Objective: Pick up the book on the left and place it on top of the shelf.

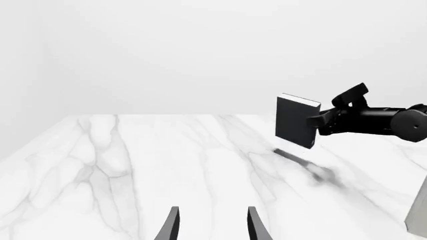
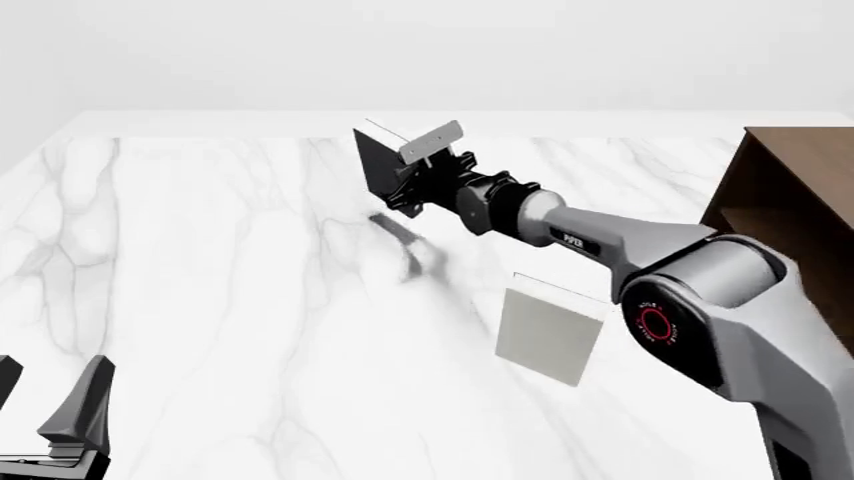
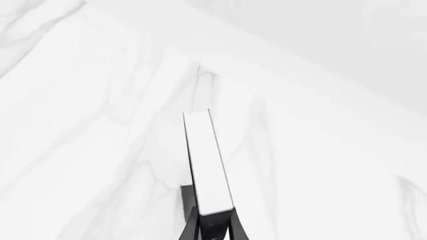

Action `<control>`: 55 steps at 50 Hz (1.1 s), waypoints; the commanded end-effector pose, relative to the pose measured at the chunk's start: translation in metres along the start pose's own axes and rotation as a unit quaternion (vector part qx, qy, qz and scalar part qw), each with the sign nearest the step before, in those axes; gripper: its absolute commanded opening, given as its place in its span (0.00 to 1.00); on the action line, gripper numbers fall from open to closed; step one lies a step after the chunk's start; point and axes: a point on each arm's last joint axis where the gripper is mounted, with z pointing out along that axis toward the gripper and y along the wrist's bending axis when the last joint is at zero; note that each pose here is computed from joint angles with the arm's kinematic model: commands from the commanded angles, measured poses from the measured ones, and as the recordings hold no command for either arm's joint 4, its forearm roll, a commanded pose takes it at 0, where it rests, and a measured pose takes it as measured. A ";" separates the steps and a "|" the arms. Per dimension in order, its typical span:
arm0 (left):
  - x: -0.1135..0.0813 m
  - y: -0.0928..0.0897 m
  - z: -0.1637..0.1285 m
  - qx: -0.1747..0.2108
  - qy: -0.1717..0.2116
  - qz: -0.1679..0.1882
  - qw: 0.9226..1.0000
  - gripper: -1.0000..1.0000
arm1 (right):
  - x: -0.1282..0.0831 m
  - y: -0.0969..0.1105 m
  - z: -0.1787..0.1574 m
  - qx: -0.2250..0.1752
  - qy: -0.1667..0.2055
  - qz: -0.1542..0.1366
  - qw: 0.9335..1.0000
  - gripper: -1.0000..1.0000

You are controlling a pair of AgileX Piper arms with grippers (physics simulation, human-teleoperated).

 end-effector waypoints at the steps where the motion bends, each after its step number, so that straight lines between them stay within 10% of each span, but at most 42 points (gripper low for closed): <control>1: 0.000 0.000 0.000 0.000 0.000 0.000 1.000 1.00 | -0.037 -0.007 -0.044 0.008 -0.041 0.011 0.999 0.00; 55: 0.000 0.000 0.000 0.000 0.000 0.000 1.000 1.00 | -0.090 -0.052 -0.266 0.079 -0.102 -0.047 0.991 0.00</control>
